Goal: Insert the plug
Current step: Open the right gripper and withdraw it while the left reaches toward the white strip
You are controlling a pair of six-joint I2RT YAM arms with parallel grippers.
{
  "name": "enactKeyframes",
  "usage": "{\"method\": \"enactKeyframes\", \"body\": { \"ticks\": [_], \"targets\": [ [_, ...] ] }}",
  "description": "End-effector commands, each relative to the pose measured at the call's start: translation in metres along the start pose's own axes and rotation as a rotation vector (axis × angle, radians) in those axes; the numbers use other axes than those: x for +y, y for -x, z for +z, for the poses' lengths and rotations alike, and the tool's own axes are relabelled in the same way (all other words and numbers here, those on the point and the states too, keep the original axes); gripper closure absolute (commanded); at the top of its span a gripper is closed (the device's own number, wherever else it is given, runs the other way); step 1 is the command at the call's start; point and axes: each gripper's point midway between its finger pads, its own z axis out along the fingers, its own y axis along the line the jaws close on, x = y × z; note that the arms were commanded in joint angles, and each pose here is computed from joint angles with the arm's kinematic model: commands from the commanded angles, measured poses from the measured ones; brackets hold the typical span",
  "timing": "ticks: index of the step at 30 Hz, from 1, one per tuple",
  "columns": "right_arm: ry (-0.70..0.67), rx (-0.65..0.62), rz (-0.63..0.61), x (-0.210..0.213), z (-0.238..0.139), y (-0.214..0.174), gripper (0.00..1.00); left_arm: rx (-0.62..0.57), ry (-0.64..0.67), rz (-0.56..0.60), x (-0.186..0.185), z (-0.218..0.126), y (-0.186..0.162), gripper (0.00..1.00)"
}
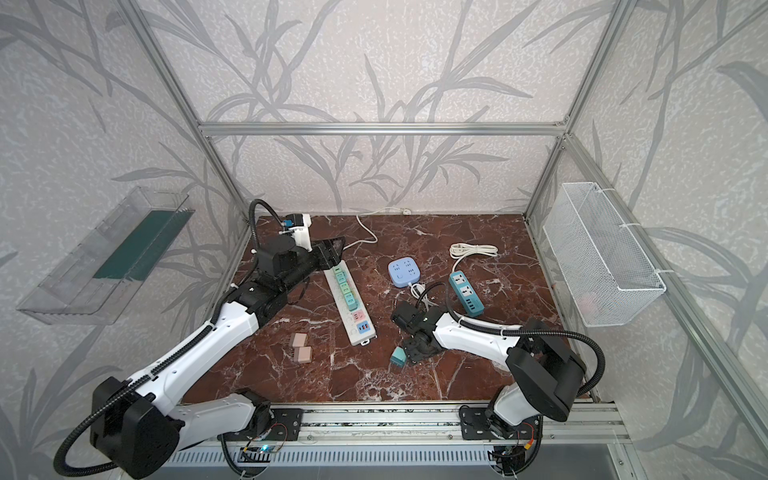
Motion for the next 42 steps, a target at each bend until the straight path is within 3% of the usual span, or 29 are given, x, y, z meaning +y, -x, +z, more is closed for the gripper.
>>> {"method": "enactKeyframes", "body": {
  "ticks": [1, 5, 7, 8, 9, 10, 12, 16, 19, 20, 23, 25, 27, 30, 34, 37, 42],
  "targets": [
    [0.038, -0.059, 0.0, 0.004, -0.02, 0.011, 0.25, 0.024, -0.017, 0.032, -0.01, 0.0, 0.003, 0.24],
    [0.02, -0.147, 0.05, -0.014, -0.037, 0.02, 0.25, 0.004, 0.043, -0.07, 0.0, 0.0, 0.006, 0.23],
    [0.035, -0.208, 0.065, -0.017, -0.044, 0.027, 0.24, 0.001, 0.037, -0.12, 0.0, 0.001, 0.007, 0.18],
    [0.033, -0.259, 0.084, -0.021, -0.048, 0.033, 0.23, 0.005, 0.009, -0.121, -0.004, 0.003, 0.006, 0.13],
    [0.045, -0.301, 0.101, -0.024, -0.054, 0.04, 0.22, 0.014, -0.016, -0.114, -0.007, 0.006, 0.003, 0.02],
    [0.042, -0.336, 0.124, -0.03, -0.06, 0.046, 0.21, 0.022, -0.026, -0.105, -0.009, 0.007, 0.002, 0.01],
    [-0.002, -0.439, 0.171, -0.047, -0.079, 0.06, 0.02, 0.036, -0.031, -0.105, -0.011, 0.009, 0.002, 0.01],
    [-0.051, -0.616, 0.272, -0.082, -0.103, 0.077, 0.01, 0.049, -0.114, -0.088, -0.025, 0.01, 0.003, 0.01],
    [0.036, -0.689, 0.31, -0.088, -0.113, 0.088, 0.01, 0.115, -0.039, -0.06, -0.015, 0.009, -0.005, 0.03],
    [0.057, -0.72, 0.313, -0.089, -0.115, 0.092, 0.02, 0.149, -0.003, -0.033, -0.01, 0.008, -0.01, 0.06],
    [0.017, -0.794, 0.347, -0.1, -0.123, 0.1, 0.17, 0.253, 0.123, 0.034, 0.005, 0.001, -0.029, 0.12],
    [-0.028, -0.805, 0.365, -0.107, -0.125, 0.104, 0.17, 0.314, 0.203, 0.126, 0.011, -0.006, -0.044, 0.13],
    [-0.067, -0.792, 0.371, -0.112, -0.12, 0.107, 0.19, 0.385, 0.281, 0.254, 0.012, -0.013, -0.063, 0.13],
    [-0.036, -0.702, 0.447, -0.119, -0.105, 0.106, 0.21, 0.473, 0.339, 0.354, 0.007, -0.021, -0.091, 0.13],
    [0.08, -0.706, 0.515, -0.123, -0.101, 0.109, 0.23, 0.566, 0.331, 0.429, -0.012, -0.027, -0.13, 0.13],
    [0.09, -0.737, 0.547, -0.13, -0.101, 0.102, 0.23, 0.663, 0.31, 0.52, -0.028, -0.034, -0.16, 0.13],
    [0.203, -0.747, 0.547, -0.123, -0.1, 0.1, 0.23, 0.9, 0.164, 0.598, -0.063, -0.048, -0.236, 0.15]
  ]
}}
